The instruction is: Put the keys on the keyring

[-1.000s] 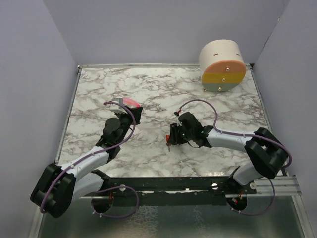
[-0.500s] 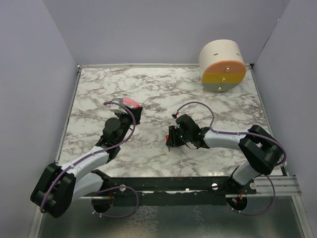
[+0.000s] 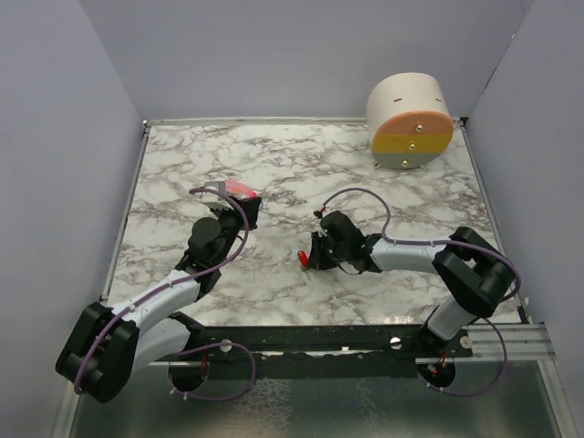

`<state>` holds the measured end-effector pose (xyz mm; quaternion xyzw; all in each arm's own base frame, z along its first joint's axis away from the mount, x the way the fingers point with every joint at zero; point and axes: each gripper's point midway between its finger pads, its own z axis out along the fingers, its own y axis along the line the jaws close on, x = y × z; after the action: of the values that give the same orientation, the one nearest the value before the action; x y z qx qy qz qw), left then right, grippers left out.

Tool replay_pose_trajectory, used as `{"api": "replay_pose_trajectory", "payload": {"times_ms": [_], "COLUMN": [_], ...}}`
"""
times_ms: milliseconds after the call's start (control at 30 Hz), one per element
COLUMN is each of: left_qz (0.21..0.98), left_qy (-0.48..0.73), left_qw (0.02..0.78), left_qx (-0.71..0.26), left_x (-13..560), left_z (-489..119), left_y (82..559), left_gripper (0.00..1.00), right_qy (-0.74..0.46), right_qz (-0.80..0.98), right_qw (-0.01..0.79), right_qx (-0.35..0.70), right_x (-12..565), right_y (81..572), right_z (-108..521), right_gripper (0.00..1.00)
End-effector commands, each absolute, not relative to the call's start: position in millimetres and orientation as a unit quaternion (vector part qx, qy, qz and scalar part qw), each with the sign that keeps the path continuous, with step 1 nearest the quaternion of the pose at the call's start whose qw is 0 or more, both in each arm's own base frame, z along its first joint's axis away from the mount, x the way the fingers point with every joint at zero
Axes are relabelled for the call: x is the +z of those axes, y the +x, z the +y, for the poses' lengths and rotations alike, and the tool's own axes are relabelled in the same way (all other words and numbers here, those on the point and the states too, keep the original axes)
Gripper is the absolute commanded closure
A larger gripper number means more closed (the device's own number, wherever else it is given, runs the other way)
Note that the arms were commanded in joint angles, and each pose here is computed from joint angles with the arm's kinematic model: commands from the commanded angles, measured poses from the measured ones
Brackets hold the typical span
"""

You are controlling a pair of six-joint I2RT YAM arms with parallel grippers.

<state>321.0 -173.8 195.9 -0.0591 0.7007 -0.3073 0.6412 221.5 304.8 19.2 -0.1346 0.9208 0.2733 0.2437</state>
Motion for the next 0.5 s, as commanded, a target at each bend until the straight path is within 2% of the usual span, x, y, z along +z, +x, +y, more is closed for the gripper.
{"api": "replay_pose_trajectory", "payload": {"times_ms": [0, 467], "left_qz": [0.694, 0.694], "left_qy": [-0.059, -0.058], "left_qw": [0.65, 0.648], "left_qx": [-0.304, -0.307], "left_x": [199, 198], "left_z": [-169, -169], "left_y": [321, 320], "left_gripper": [1.0, 1.0], "right_qy": [-0.135, -0.116], "right_qz": [0.929, 0.907], "right_qw": [0.242, 0.331], "right_qx": [0.246, 0.231], "right_x": [9, 50], "right_y": [221, 265], "right_z": [299, 310], "right_gripper": [0.99, 0.99]}}
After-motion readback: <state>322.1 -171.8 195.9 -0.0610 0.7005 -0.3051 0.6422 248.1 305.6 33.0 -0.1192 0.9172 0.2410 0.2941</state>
